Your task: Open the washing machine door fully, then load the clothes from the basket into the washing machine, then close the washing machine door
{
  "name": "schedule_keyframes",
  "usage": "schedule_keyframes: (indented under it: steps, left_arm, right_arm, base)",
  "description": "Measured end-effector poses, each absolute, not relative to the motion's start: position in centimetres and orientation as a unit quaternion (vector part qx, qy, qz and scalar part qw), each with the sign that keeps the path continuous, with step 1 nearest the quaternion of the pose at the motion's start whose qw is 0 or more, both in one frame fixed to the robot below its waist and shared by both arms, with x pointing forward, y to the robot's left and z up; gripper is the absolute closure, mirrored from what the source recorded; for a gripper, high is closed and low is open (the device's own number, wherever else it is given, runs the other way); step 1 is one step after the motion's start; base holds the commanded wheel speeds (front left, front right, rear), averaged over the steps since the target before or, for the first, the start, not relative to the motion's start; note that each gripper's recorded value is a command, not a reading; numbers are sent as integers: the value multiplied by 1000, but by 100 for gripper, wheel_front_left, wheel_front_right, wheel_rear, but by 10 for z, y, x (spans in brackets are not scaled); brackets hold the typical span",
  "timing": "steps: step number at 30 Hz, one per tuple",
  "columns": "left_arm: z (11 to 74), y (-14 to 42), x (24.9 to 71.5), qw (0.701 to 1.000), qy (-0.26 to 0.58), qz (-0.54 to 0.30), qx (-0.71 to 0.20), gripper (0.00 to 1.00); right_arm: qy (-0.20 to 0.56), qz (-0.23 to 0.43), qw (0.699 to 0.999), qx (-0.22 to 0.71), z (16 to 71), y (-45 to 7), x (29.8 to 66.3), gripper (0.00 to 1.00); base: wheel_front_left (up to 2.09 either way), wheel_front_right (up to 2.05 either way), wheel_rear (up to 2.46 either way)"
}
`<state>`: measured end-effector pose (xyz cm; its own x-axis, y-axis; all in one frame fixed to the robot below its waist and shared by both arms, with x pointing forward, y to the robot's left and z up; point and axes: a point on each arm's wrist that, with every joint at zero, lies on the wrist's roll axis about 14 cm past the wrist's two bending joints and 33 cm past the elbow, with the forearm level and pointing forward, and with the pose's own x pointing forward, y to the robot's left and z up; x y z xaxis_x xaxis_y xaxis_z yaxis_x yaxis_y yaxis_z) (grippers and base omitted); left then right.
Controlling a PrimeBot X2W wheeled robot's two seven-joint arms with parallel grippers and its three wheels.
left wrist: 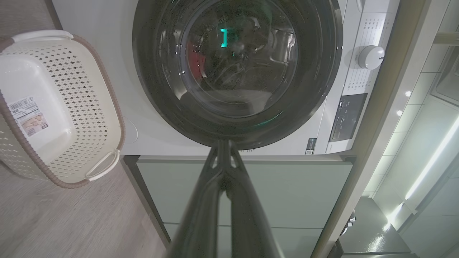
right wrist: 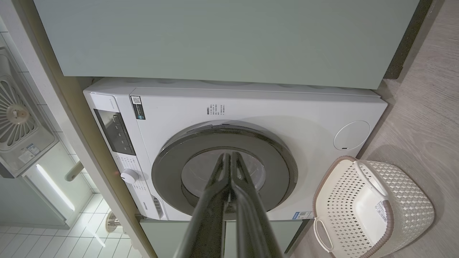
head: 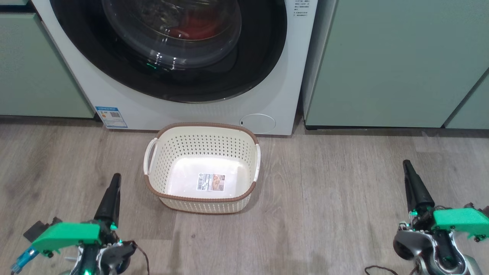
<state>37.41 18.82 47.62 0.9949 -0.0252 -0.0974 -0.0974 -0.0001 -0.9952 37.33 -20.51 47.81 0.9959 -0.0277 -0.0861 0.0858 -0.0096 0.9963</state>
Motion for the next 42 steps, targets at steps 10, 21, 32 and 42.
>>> schedule_keyframes:
  steps: [10,21,32,42]
  left_arm:
    - [477,189,375,706,41,26,-707,100]
    - [477,189,375,705,41,26,-707,100]
    - [477,189,375,705,41,26,-707,100]
    - [477,189,375,705,41,26,-707,100]
  right_arm:
    - [20,-40,702,711,478,-205,374,100]
    - [20,-40,702,711,478,-205,374,100]
    - [20,-40,702,711,478,-205,374,100]
    - [20,-41,702,711,478,-205,374,100]
  base:
    - [0,0,0]
    - [0,0,0]
    - [0,0,0]
    - [0,0,0]
